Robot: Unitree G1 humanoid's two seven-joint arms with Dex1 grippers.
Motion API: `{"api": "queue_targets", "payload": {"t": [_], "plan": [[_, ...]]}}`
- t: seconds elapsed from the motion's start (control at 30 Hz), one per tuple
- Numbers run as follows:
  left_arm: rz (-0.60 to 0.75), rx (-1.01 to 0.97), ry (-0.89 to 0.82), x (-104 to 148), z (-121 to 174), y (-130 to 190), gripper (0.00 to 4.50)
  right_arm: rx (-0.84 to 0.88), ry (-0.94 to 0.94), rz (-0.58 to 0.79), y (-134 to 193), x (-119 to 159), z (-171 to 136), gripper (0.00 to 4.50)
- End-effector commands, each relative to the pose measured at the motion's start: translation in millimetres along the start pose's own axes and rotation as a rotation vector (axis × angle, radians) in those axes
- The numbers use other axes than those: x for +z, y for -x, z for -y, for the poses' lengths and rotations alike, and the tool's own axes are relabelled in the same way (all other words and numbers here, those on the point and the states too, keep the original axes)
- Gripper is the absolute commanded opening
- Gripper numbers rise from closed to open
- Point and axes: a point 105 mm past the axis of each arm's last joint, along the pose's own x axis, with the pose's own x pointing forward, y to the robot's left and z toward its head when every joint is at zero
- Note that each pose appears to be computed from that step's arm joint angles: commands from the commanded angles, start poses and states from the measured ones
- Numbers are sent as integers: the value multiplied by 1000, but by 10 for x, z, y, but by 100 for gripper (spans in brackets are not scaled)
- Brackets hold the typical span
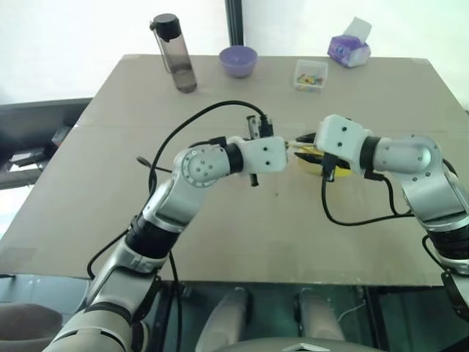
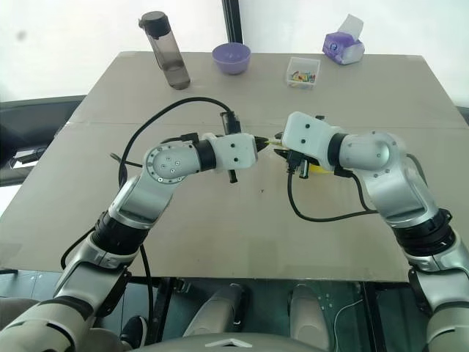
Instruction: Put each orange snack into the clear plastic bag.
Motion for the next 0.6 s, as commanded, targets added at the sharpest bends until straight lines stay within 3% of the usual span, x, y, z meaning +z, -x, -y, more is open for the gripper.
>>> {"api": "queue_targets", "payload": {"t": [0.03, 0.53, 0.6], "plan": [[15, 25, -26, 49, -57, 28, 0, -58, 44, 10, 103, 84, 147, 121], [16, 23, -17, 51, -60, 17, 0, -39, 32, 16, 140, 128, 98, 121], [19, 24, -14, 59, -62, 15, 0, -34, 32, 19, 138, 137, 85, 43]]}}
